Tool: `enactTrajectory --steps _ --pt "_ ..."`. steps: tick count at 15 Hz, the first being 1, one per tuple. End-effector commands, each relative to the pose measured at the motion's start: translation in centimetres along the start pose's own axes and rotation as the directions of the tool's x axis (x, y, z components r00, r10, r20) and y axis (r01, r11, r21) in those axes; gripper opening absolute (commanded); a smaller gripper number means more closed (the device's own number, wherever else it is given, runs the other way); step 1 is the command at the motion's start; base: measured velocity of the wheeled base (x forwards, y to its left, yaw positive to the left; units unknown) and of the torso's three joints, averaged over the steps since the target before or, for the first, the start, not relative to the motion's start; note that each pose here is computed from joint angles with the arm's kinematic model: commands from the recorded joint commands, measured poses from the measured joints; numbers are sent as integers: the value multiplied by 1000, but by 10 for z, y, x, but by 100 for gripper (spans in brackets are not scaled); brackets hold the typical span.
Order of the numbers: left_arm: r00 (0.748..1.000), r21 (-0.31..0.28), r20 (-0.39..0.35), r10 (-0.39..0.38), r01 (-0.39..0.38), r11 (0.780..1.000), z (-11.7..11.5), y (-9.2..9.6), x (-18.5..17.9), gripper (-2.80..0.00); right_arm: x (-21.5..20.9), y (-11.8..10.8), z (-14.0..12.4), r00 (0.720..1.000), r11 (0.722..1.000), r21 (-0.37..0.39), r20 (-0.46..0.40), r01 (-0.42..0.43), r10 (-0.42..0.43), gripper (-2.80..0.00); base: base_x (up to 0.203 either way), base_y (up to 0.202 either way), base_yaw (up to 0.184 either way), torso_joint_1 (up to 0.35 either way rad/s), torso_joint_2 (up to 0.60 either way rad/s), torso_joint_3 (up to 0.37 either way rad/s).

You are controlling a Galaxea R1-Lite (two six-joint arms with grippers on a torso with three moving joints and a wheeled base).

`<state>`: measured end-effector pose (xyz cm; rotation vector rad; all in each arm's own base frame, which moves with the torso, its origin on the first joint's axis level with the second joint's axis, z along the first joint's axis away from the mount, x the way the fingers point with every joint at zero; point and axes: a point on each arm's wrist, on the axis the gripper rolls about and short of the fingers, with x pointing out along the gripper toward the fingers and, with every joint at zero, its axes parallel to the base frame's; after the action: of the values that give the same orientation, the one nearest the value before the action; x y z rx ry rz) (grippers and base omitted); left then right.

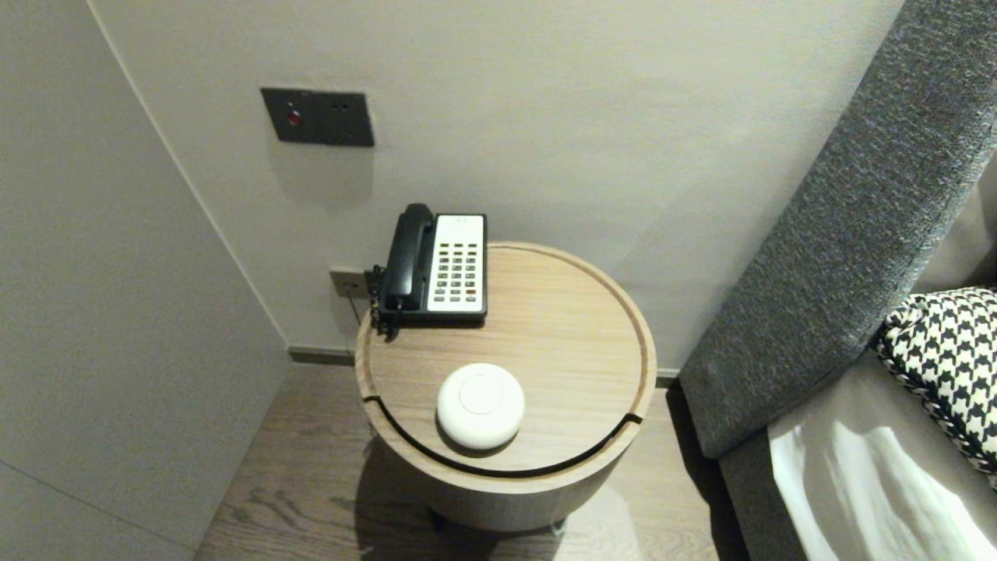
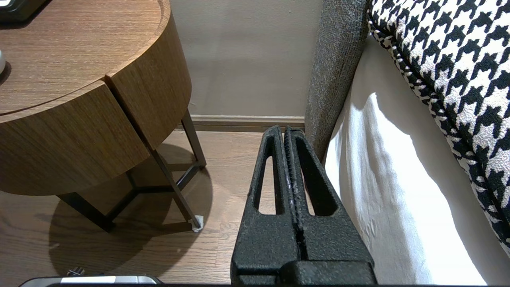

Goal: Open the nightstand drawer

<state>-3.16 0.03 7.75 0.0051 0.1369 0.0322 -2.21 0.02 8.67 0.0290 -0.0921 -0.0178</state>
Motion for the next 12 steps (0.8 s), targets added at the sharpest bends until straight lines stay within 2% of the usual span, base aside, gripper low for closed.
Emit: enactTrajectory --steps 1,12 --pt "1000 0 -3 1 -1 1000 0 0 0 -280 2 0 -11 999 1000 -1 -40 2 -2 -280 0 0 0 0 0 0" --pt "1000 8 -1 -6 6 1000 0 0 0 -280 2 0 -11 999 1000 -2 -40 0 0 -280 0 0 0 0 0 0"
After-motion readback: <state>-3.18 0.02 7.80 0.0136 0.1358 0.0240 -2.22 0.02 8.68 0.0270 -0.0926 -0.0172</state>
